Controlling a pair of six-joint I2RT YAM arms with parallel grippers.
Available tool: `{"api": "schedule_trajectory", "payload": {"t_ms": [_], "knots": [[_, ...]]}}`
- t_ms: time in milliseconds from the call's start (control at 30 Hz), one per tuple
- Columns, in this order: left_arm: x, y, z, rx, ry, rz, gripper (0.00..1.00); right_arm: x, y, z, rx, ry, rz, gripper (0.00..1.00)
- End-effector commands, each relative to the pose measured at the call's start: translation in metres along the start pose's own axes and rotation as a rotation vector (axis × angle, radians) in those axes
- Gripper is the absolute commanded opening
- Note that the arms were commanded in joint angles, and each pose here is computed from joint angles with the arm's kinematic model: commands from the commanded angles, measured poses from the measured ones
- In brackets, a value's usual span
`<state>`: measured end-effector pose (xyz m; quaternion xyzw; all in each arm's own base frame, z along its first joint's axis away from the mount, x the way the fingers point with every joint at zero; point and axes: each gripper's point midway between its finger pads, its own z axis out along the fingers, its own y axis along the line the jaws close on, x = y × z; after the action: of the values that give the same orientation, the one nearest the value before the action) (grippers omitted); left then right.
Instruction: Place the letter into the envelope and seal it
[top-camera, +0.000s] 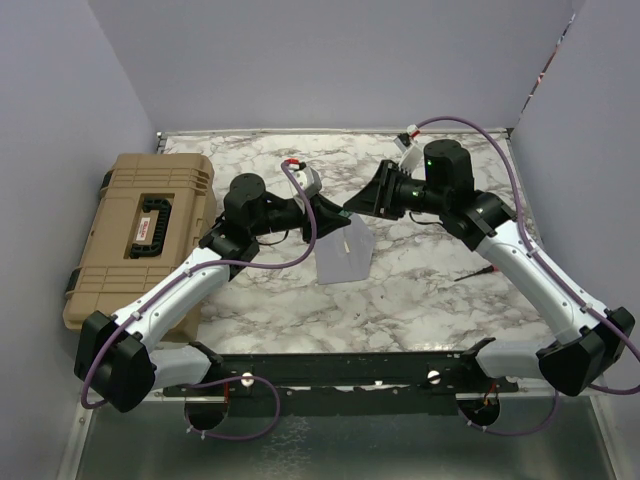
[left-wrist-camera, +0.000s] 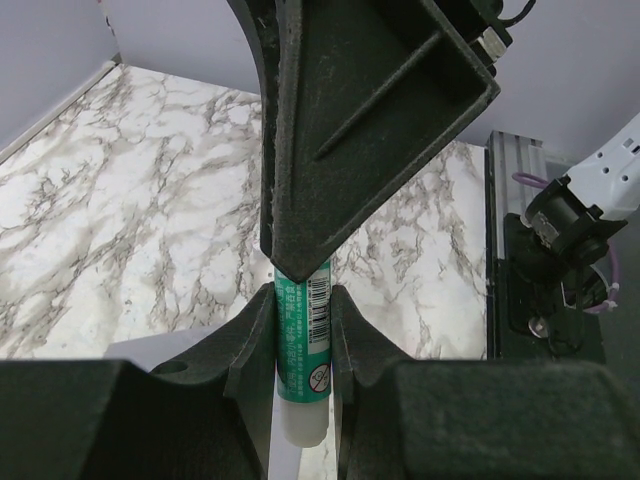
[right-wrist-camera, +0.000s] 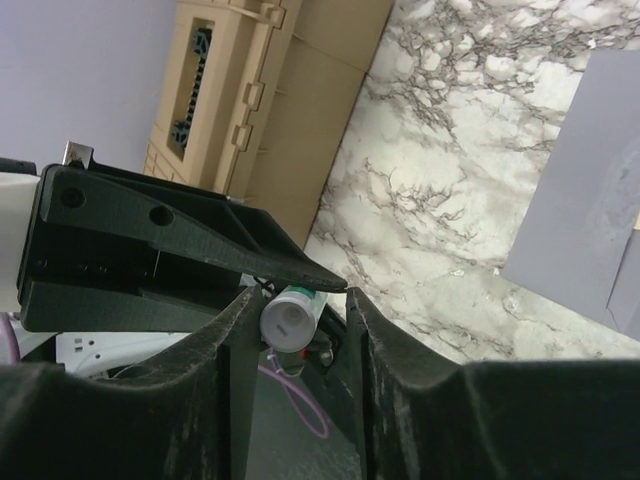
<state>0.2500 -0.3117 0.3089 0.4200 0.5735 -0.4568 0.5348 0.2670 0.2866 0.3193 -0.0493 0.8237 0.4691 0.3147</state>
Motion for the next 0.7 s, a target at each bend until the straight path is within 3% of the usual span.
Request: {"api": "schedule_trajectory", "payload": {"t_ms": [0,100,200,267,300,433,467,500,667], "knots": [[-0.019,-0.008,0.002,0.049,-0.052,0.075,0.0,0.009,0.007,-0.001,-0.05,0.059,-0.008,0.38],[-0.02,-0.008,0.003,0.052,-0.057,0.085,0.0,0.012,0.013,0.001,-0.087,0.086,0.005,0.29],[-0.023,-0.006,0.003,0.04,-0.064,0.098,0.0,0.01,0.016,0.005,-0.096,0.094,0.02,0.08],[-0.024,-0.004,0.002,0.026,-0.068,0.097,0.0,0.005,0.014,0.005,-0.071,0.076,0.018,0.01],[-0.025,-0.001,0.001,0.002,-0.07,0.087,0.07,0.002,0.013,0.005,-0.057,0.058,0.021,0.0],[-0.029,0.019,-0.005,-0.158,-0.099,-0.022,0.65,-0.011,0.007,0.002,0.004,-0.007,0.017,0.0],[-0.03,0.024,-0.007,-0.203,-0.112,-0.065,0.73,-0.014,0.006,0.002,0.014,-0.022,0.014,0.0],[-0.033,0.027,-0.009,-0.229,-0.124,-0.109,0.78,-0.017,0.007,0.001,0.012,-0.037,0.008,0.0],[-0.041,0.021,-0.018,-0.269,-0.194,-0.311,0.83,-0.031,0.013,-0.001,-0.014,-0.115,-0.012,0.0]]}}
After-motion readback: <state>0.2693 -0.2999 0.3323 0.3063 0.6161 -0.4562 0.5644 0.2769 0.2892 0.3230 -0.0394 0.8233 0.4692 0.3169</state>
